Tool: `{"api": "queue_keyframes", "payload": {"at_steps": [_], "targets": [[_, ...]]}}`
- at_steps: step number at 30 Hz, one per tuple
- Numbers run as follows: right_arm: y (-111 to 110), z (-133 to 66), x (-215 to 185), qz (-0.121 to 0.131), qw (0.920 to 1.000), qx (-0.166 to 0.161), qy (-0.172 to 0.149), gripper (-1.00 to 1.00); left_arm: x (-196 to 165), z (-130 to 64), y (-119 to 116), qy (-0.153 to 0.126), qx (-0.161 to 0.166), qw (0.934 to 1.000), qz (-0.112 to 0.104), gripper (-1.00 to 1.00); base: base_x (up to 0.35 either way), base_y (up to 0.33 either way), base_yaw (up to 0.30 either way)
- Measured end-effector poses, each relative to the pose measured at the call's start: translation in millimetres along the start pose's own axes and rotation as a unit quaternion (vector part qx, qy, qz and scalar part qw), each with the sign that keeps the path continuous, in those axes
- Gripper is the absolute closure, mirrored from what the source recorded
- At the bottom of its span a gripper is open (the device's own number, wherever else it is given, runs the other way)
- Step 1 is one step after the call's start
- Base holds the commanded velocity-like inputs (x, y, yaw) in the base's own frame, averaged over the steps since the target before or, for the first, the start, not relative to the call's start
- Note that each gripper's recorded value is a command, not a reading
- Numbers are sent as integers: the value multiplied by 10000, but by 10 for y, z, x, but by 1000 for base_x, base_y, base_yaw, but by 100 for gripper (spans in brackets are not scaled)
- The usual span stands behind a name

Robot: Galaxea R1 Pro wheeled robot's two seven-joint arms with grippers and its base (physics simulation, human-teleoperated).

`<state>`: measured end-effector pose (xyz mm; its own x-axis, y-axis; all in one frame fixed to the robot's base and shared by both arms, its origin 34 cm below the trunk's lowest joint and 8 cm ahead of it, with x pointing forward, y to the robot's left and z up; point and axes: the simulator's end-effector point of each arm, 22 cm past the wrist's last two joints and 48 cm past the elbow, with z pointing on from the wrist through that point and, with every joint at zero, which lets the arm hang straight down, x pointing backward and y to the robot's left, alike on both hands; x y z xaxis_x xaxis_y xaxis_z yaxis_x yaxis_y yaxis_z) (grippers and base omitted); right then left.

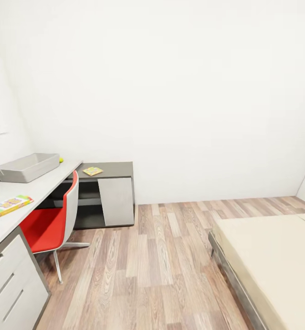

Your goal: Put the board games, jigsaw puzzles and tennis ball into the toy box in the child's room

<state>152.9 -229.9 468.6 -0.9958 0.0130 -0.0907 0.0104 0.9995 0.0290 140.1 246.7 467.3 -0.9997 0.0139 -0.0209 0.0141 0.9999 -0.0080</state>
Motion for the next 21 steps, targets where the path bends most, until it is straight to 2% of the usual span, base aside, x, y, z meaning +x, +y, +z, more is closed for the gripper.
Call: {"api": "queue_keyframes", "payload": {"at_steps": [13,21], "targets": [[-1,-201,-14,-4,10000,4,1,-100,-2,-202,26,-1,-19,10000,-14,-100,0,0,0],[29,-320,-19,18,10000,-11,3,-100,-163,-322,217,-175,-141,9997,-14,-100,0,0,0]]}}
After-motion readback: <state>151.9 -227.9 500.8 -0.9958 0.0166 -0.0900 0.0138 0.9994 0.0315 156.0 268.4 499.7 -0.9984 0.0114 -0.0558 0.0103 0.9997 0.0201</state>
